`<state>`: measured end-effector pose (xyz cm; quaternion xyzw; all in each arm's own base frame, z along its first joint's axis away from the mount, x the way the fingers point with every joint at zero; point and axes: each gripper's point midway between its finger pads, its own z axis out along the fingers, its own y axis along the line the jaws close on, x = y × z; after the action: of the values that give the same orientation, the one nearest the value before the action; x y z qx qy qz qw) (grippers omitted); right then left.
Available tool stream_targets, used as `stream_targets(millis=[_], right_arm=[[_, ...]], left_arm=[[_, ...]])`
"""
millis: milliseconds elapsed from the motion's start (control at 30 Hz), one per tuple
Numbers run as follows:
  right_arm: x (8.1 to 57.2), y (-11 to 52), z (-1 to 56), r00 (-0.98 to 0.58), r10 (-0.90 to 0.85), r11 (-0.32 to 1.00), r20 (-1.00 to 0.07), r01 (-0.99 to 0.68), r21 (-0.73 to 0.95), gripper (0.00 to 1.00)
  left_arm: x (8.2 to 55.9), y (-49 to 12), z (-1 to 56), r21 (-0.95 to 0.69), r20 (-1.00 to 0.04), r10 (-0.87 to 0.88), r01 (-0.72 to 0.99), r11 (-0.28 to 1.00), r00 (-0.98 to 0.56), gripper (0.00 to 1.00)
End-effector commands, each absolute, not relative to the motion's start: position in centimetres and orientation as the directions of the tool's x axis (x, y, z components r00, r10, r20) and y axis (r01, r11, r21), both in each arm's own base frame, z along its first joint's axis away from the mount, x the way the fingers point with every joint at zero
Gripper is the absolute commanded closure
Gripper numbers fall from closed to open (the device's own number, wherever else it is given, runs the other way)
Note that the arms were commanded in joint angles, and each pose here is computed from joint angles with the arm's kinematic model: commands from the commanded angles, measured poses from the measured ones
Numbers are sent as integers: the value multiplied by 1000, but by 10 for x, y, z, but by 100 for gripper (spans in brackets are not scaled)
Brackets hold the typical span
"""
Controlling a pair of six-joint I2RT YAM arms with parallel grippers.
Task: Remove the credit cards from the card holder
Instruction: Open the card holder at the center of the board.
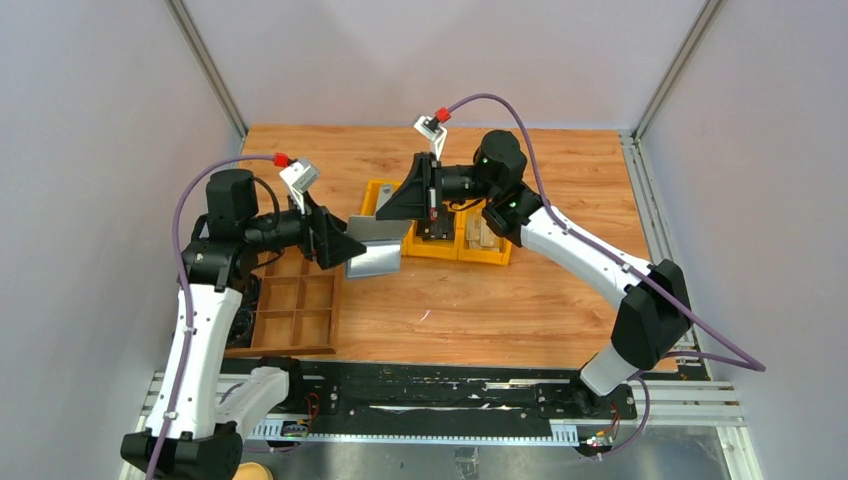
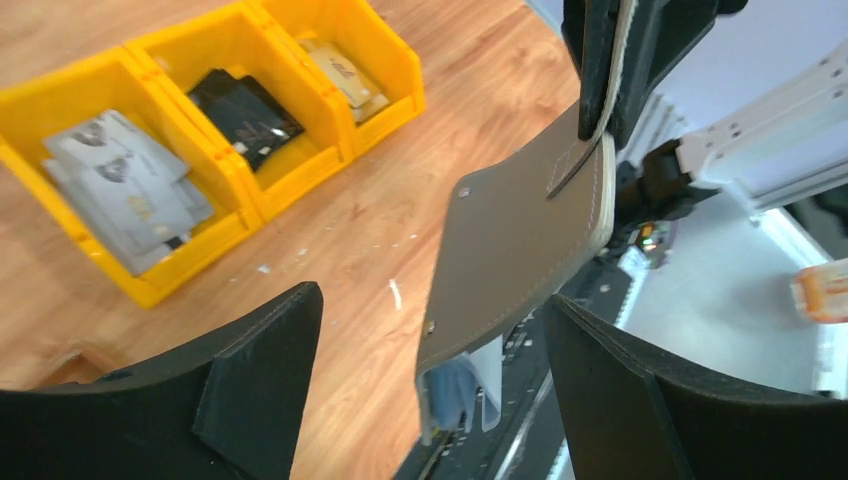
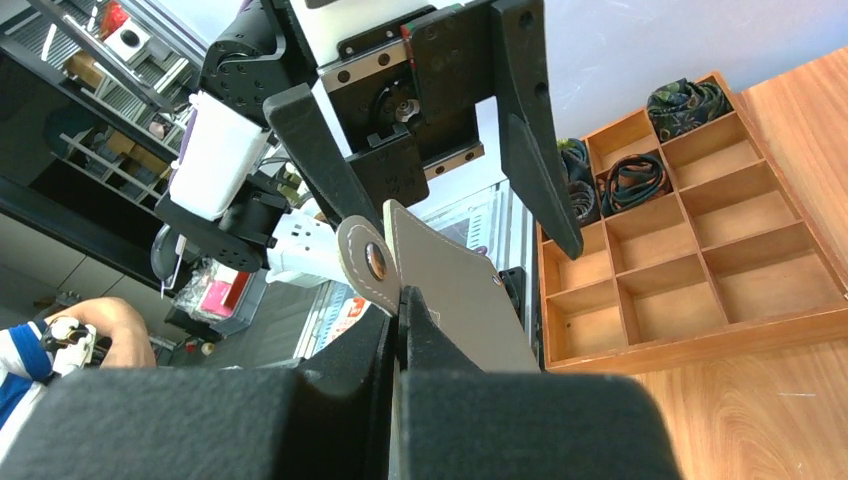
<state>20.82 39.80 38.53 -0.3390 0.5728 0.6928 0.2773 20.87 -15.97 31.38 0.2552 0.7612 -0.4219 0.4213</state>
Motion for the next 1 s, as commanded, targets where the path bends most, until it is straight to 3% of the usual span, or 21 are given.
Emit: stream_targets(millis=[0,233,433,533,733,800,833,900,967], right_arm=[[191,396,410,-556,-10,-257,-831,-802,539,100],[176,398,416,-534,-46,-295,-844,-800,522,100],[155,412,406,-511,-154,-330,-846,-780,531,100],[152,416,403,-511,-168,-331,-843,-776,537,100],[147,418,407,-504,-173,-342,-846,-775,532,100],[149,417,406,-506,-176,-337,-845,-775,534,89],[151,415,407,-506,-172,-332,-845,-778,533,69],[161,408,408,-506,-137,-309,-852,-795,522,48],[177,396,411,-510,-78,-267,-857,-817,511,35]], left_arm=[[210,-146,319,-235,-924,115,779,581,-365,15],[181,-144,315,61,-965,250,872,486,-72,14],[182,-147,333,35,-975,210,873,486,-78,23],[180,-150,340,16,-978,192,881,474,-86,35],[184,-153,338,-54,-979,146,872,487,-141,72],[181,-158,344,-115,-979,95,874,472,-180,81],[181,-160,348,-152,-976,65,870,468,-206,86],[185,-164,359,-239,-965,-14,851,468,-263,94],[187,-167,371,-327,-943,-95,825,462,-320,97]])
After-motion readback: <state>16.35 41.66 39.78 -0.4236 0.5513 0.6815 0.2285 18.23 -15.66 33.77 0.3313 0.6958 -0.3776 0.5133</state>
